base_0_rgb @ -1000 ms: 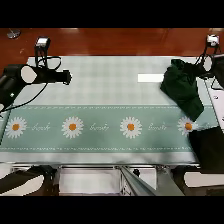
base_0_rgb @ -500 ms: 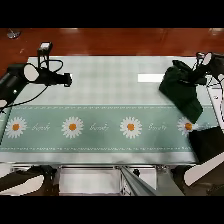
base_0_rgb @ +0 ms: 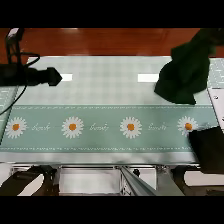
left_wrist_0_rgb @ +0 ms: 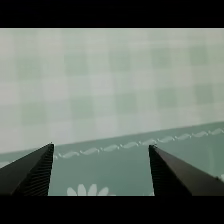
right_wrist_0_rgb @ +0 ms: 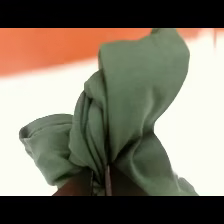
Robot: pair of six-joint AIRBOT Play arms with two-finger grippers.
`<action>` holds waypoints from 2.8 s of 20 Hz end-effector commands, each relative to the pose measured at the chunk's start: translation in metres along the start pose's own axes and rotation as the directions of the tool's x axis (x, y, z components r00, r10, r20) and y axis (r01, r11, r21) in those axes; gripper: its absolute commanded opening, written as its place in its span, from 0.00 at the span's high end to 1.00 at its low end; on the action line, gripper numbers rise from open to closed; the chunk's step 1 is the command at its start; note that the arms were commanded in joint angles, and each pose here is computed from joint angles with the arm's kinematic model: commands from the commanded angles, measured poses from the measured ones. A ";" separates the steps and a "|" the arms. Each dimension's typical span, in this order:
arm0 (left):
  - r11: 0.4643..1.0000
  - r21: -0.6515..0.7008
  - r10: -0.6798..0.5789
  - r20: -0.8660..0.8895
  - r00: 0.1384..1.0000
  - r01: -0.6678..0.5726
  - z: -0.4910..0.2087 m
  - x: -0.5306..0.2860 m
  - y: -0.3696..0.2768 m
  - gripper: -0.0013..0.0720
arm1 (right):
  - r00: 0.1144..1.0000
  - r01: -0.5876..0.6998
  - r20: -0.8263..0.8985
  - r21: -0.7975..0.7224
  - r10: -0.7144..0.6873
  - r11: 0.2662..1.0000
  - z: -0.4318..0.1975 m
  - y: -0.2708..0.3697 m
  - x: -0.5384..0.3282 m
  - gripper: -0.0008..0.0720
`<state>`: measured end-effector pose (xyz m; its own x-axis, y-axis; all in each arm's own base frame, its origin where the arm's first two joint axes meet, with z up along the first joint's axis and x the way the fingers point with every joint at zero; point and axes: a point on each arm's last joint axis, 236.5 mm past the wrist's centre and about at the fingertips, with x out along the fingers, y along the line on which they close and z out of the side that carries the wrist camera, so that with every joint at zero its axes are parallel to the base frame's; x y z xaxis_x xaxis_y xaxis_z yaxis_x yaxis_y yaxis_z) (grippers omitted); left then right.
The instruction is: Fold the shirts.
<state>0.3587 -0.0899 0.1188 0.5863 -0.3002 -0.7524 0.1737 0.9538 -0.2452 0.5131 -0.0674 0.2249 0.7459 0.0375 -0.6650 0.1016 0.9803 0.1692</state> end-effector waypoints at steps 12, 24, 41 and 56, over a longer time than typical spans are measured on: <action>0.974 -0.109 -0.198 0.003 0.980 0.197 -0.128 -0.033 -0.043 0.03 | 0.766 -0.259 0.472 -0.395 0.436 0.881 0.031 0.187 -0.312 0.96; 0.973 -0.140 -0.191 -0.032 0.981 0.184 -0.129 -0.018 -0.038 0.03 | 0.738 -0.633 -0.435 -0.182 0.515 0.752 -0.305 0.366 -0.042 0.95; 0.913 -0.403 -0.222 -0.384 0.896 0.054 -0.249 0.036 -0.019 0.03 | 0.837 -0.078 -0.512 0.235 0.192 0.969 -0.308 0.039 -0.018 0.14; 0.863 -0.420 -0.421 -0.290 0.859 0.281 -0.208 0.082 -0.058 0.95 | 0.704 -0.228 -0.583 0.356 0.406 0.906 -0.443 0.139 -0.015 0.15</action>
<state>0.2208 -0.1684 -0.0689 0.1904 -0.6483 -0.7372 -0.0777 0.7386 -0.6697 0.2123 0.1364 -0.0611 0.1438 0.5279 -0.8370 0.1499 0.8244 0.5458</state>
